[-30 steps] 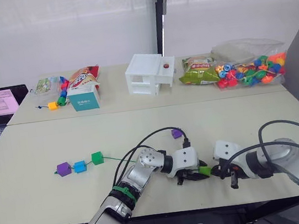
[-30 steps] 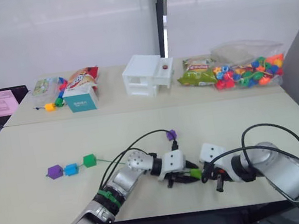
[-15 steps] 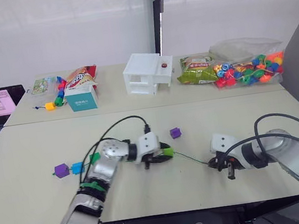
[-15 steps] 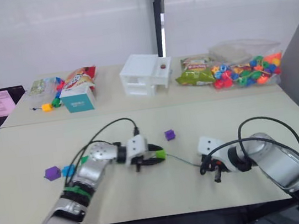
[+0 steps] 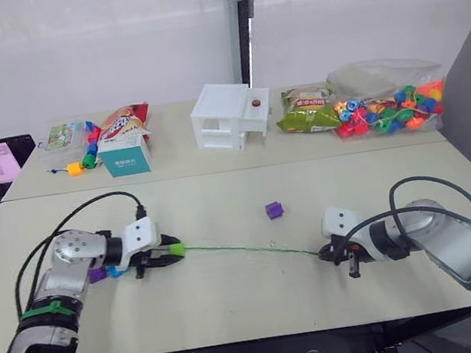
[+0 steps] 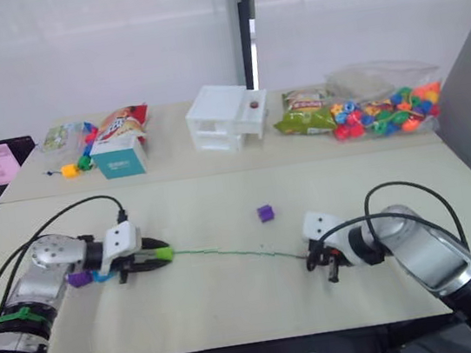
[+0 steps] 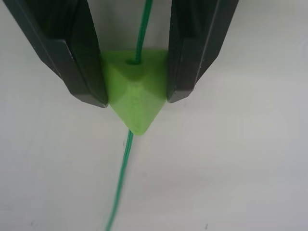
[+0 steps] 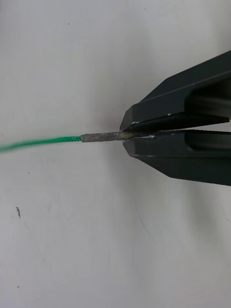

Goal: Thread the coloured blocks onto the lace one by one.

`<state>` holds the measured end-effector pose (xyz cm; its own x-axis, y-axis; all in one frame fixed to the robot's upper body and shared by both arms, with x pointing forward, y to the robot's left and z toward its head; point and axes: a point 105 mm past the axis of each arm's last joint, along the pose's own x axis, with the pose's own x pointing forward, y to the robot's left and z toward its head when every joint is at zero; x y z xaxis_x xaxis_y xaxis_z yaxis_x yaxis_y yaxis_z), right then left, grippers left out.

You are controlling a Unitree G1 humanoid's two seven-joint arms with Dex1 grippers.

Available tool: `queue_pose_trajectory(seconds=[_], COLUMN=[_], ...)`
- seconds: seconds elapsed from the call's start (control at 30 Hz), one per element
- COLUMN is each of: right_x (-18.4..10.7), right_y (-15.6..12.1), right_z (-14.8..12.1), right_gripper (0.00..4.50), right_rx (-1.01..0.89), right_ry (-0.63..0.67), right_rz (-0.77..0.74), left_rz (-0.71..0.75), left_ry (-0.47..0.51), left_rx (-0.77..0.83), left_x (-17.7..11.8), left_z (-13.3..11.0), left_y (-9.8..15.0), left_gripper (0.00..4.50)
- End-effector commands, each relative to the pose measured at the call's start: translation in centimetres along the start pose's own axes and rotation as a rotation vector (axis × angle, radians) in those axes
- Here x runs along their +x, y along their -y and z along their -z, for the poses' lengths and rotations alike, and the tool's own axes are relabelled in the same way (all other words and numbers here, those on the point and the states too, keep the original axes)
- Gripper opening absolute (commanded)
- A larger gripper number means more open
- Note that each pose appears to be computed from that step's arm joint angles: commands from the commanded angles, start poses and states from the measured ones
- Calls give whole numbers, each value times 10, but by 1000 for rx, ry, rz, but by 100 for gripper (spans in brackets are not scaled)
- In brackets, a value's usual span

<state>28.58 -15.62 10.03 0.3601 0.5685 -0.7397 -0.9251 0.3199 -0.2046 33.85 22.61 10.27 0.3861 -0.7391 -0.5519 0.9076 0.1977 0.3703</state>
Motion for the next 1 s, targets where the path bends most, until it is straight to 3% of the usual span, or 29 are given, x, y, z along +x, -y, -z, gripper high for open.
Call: queue_pose_trajectory(seconds=[0.03,0.2,0.27,0.47,0.5,0.67,0.8,1.0], right_x=[-2,-2,-1,-1,-1,-2,0,2], right_y=[-1,-1,0,-1,-1,-2,-6,-14], right_z=[-5,-7,-8,-10,-10,-10,-16,-25], right_gripper=[0,0,0,0,0,0,0,0], right_rx=[-24,-26,-29,-29,-28,-22,-20,-30], right_ry=[12,17,22,29,29,32,57,78], right_rz=[-5,-6,-7,-11,-11,-9,-17,-44], left_rz=[-52,-84,-121,-147,-137,-77,113,287], left_ry=[-79,-108,-84,81,108,239,360,461], left_rx=[-50,-87,-99,-80,-68,-32,66,98], left_x=[-30,-46,-51,-49,-47,-24,30,83], left_z=[18,18,8,-36,-43,-78,-116,-144], left_y=[-9,-22,-34,-58,-59,-55,-14,38], left_gripper=[137,137,239,429,443,443,443,443])
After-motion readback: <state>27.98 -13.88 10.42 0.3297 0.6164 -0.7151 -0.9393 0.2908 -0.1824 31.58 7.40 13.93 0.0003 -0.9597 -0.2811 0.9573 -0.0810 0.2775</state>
